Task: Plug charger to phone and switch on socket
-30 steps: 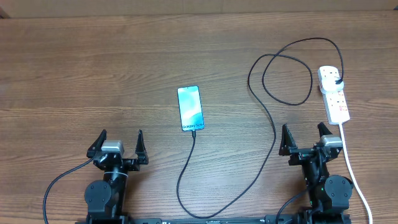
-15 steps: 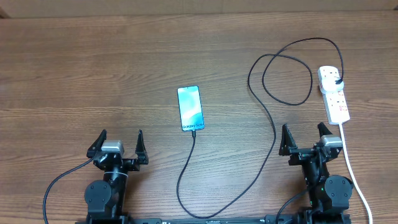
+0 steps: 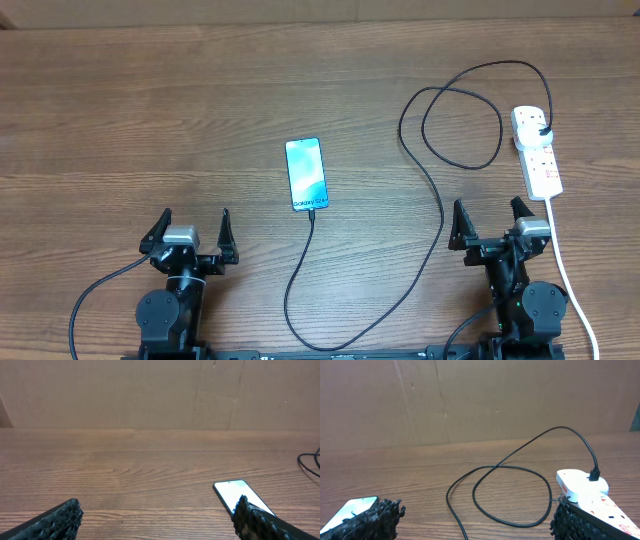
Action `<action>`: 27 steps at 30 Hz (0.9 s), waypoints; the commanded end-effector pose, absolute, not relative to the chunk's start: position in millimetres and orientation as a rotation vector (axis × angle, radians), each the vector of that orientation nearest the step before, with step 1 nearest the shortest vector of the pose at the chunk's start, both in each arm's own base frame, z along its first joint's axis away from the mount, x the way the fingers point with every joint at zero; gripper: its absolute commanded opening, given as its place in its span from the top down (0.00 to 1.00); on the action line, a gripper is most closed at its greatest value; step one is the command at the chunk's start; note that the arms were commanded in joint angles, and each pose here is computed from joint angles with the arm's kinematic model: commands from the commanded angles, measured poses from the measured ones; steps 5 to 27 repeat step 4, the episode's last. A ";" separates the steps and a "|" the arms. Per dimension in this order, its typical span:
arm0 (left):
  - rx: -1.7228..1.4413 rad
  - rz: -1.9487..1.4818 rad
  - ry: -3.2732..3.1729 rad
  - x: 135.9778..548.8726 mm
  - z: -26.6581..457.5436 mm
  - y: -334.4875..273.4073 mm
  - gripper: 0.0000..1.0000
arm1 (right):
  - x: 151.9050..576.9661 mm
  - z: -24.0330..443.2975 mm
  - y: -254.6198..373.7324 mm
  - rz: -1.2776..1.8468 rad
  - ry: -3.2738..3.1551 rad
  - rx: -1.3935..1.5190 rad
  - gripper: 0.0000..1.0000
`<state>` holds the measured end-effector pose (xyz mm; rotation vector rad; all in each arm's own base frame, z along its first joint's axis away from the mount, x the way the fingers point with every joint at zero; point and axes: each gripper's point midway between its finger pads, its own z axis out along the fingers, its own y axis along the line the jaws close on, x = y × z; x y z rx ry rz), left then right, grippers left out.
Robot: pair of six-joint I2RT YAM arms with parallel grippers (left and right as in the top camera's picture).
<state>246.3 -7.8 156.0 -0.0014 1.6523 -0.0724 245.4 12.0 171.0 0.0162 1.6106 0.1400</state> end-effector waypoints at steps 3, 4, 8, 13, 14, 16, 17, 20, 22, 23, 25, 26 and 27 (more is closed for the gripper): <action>0.009 -0.047 1.647 246.0 156.2 -5.6 0.00 | 245.3 170.6 11.4 0.136 1.604 0.022 0.00; 0.009 -0.047 1.647 246.0 156.2 -5.6 0.00 | 245.3 170.6 11.4 0.136 1.604 0.022 0.00; 0.009 -0.047 1.647 246.0 156.2 -5.6 0.00 | 245.3 170.6 11.4 0.136 1.604 0.022 0.00; 0.009 -0.047 1.647 246.0 156.2 -5.6 0.00 | 245.3 170.6 11.4 0.136 1.604 0.022 0.00; 0.009 -0.047 1.647 246.0 156.2 -5.6 0.00 | 245.3 170.6 11.4 0.136 1.604 0.022 0.00; 0.009 -0.047 1.647 246.0 156.2 -5.6 0.00 | 245.3 170.6 11.4 0.136 1.604 0.022 0.00; 0.009 -0.047 1.647 246.0 156.2 -5.6 0.00 | 245.3 170.6 11.4 0.136 1.604 0.022 0.00; 0.009 -0.047 1.647 246.0 156.2 -5.6 0.00 | 245.3 170.6 11.4 0.136 1.604 0.022 0.00; 0.009 -0.047 1.647 246.0 156.2 -5.6 0.00 | 245.3 170.6 11.4 0.136 1.604 0.022 0.00; 0.009 -0.047 1.647 246.0 156.2 -5.6 0.00 | 245.3 170.6 11.4 0.136 1.604 0.022 0.00; 0.009 -0.047 1.647 246.0 156.2 -5.6 0.00 | 245.3 170.6 11.4 0.136 1.604 0.022 0.00; 0.009 -0.047 1.647 246.0 156.2 -5.6 0.00 | 245.3 170.6 11.4 0.136 1.604 0.022 0.00; 0.009 -0.047 1.647 246.0 156.2 -5.6 0.00 | 245.3 170.6 11.4 0.136 1.604 0.022 0.00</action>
